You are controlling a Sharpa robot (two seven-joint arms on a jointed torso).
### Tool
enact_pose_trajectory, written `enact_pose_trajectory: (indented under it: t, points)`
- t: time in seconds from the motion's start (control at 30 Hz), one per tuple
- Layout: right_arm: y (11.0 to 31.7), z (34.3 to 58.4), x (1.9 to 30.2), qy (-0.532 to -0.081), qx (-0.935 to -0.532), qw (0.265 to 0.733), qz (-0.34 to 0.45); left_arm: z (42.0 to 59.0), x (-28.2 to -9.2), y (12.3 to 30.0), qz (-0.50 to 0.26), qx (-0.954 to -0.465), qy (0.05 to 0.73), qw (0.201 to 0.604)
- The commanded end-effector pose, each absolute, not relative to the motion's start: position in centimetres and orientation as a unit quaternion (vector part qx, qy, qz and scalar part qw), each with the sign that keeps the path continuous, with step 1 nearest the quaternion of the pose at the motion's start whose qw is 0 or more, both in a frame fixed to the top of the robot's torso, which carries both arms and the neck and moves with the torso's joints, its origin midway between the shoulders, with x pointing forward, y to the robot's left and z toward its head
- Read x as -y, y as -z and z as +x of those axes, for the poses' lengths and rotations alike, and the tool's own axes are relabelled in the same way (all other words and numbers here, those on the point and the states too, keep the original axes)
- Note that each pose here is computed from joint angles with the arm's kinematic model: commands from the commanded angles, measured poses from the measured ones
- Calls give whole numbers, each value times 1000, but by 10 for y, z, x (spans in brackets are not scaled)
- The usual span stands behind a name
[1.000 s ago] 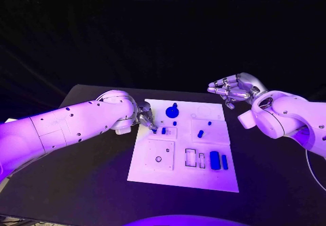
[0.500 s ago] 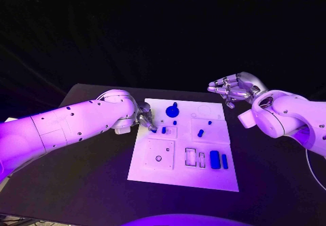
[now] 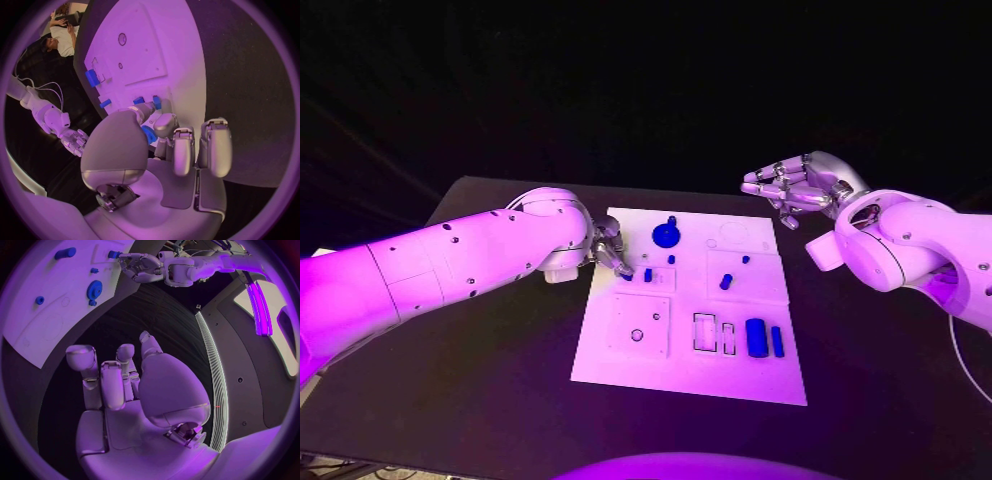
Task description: Assemble the parts on the task board
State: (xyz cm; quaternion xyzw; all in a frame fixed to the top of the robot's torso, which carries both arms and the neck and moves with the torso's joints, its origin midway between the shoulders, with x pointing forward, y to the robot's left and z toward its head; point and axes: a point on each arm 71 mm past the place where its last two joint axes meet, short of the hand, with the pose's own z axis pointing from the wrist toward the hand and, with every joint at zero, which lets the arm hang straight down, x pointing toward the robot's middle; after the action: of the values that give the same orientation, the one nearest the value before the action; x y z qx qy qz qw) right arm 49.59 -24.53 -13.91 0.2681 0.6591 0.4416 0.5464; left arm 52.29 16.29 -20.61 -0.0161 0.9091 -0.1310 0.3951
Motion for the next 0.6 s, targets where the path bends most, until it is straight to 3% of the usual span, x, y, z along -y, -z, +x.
enact_pose_trajectory:
  t: [0.03,0.6]
  points:
    - [139,495,243,-446,-662,542,262,520,-161,212,-18,-917,125,378]
    - [139,494,243,-446,-663,541,261,522,-154,213,-14,-920,107,378]
